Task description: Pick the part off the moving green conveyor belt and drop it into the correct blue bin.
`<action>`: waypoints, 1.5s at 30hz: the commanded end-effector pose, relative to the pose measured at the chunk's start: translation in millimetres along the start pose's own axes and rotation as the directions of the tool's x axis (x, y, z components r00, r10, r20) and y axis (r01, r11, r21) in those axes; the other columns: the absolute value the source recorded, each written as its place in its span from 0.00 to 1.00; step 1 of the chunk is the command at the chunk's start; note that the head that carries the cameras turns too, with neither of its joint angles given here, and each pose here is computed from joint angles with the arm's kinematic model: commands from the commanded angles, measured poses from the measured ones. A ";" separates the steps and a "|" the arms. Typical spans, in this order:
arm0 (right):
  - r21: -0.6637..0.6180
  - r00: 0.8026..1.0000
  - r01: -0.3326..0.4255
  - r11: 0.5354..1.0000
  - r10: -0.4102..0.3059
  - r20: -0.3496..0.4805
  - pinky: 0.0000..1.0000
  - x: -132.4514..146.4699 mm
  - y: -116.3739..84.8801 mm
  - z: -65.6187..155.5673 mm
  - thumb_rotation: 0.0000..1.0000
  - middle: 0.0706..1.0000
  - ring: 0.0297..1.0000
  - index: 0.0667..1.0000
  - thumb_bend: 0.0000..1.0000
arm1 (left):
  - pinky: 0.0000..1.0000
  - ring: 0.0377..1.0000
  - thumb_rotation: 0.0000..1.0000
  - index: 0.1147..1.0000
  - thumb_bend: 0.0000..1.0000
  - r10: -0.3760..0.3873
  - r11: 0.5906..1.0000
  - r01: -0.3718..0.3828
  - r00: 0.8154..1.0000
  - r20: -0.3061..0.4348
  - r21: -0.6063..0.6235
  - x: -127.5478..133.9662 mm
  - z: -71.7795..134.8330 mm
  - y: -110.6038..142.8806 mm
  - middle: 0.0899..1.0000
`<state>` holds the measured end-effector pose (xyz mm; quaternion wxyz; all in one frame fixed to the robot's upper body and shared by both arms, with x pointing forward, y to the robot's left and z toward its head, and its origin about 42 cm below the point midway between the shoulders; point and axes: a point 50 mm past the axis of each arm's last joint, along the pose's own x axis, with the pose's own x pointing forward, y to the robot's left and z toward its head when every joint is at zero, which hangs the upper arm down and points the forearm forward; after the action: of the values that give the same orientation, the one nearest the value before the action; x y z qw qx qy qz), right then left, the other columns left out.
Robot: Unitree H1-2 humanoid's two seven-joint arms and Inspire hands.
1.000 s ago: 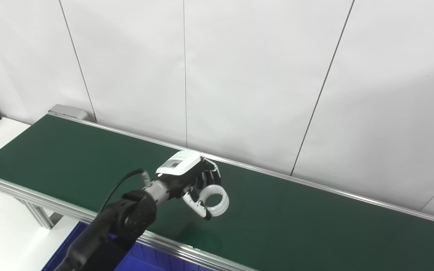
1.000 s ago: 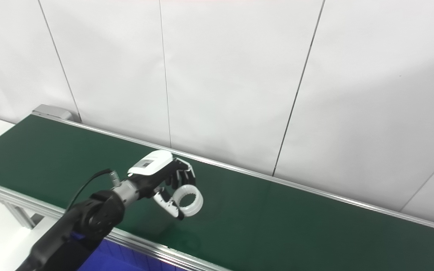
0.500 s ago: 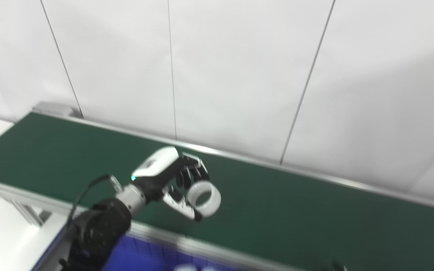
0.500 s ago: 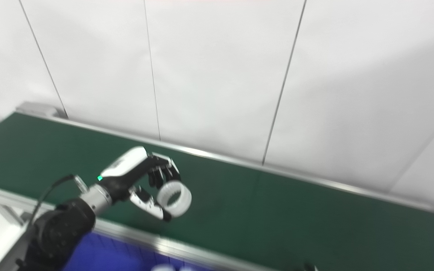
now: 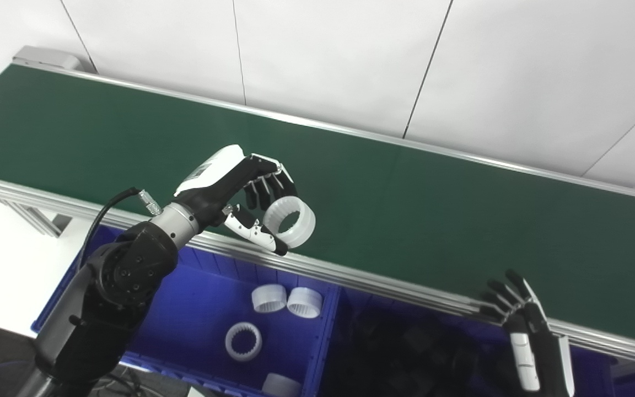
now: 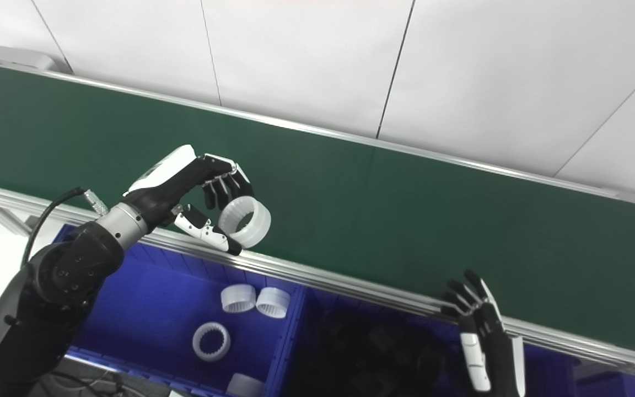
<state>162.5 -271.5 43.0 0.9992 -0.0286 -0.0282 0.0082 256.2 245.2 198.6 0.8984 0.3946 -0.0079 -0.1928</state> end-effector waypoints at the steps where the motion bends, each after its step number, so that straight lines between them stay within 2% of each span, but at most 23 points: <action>1: -0.007 0.997 0.000 1.000 0.001 0.076 0.67 5.0 -5.6 12.1 0.81 0.78 0.74 0.88 0.65 | 0.37 0.41 0.00 0.41 0.50 0.045 0.999 -0.045 0.999 0.014 0.022 -4.4 9.7 10.9 0.46; 7: -0.001 0.997 0.001 1.000 -0.001 0.074 0.67 3.1 -4.1 11.9 0.80 0.77 0.73 0.88 0.63 | 0.39 0.41 0.00 0.41 0.50 0.026 0.999 -0.024 0.999 -0.037 0.038 -11.6 6.0 8.2 0.45; 14: -0.018 0.998 0.001 1.000 0.000 0.064 0.66 -1.5 -2.7 9.4 0.81 0.78 0.73 0.88 0.63 | 0.34 0.37 0.00 0.45 0.50 -0.019 0.999 0.023 0.995 -0.093 0.037 -17.9 -9.2 -8.1 0.44; 16: -0.019 0.998 0.004 1.000 -0.003 0.062 0.66 -2.1 -2.6 8.5 0.81 0.78 0.73 0.88 0.63 | 0.36 0.37 0.00 0.45 0.50 -0.071 0.997 0.076 0.988 -0.139 0.031 -20.9 -17.8 -16.2 0.44; 20: -0.008 0.998 0.004 1.000 -0.004 0.059 0.66 -3.3 -2.3 7.9 0.81 0.78 0.73 0.87 0.66 | 0.38 0.39 0.00 0.44 0.50 -0.175 0.979 0.194 0.959 -0.225 0.066 -25.0 -36.6 -33.3 0.45; 23: -0.008 0.998 0.002 1.000 -0.002 0.057 0.66 -3.3 -2.7 7.4 0.81 0.78 0.74 0.88 0.66 | 0.38 0.38 0.00 0.44 0.50 -0.207 0.971 0.230 0.944 -0.255 0.061 -26.6 -49.3 -47.4 0.43; 30: -0.014 0.998 0.003 1.000 -0.002 0.056 0.66 -3.3 -4.6 7.1 0.82 0.78 0.73 0.88 0.66 | 0.38 0.38 0.00 0.45 0.50 -0.195 0.979 0.206 0.938 -0.285 0.009 -29.0 -80.5 -80.8 0.42; 35: -0.019 0.999 0.002 1.000 -0.001 0.052 0.66 -3.2 -5.6 6.2 0.82 0.78 0.73 0.88 0.66 | 0.37 0.37 0.00 0.47 0.50 -0.205 0.975 0.222 0.931 -0.301 0.022 -29.7 -93.0 -93.6 0.43; 41: -0.007 0.999 0.002 1.000 -0.001 0.053 0.66 -2.4 -4.3 5.9 0.81 0.78 0.73 0.87 0.66 | 0.35 0.37 0.00 0.47 0.50 -0.215 0.971 0.236 0.925 -0.313 0.031 -31.7 -103.8 -105.6 0.42; 45: -0.009 0.999 0.003 1.000 -0.002 0.054 0.66 -2.3 -3.0 6.1 0.82 0.78 0.73 0.87 0.66 | 0.35 0.36 0.00 0.47 0.50 -0.209 0.971 0.235 0.924 -0.322 0.042 -31.6 -103.6 -106.4 0.42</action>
<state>156.4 -274.5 39.5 0.9993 -0.0310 -0.0182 0.0083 202.2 264.1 46.9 0.8400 0.4447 0.2025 -0.2357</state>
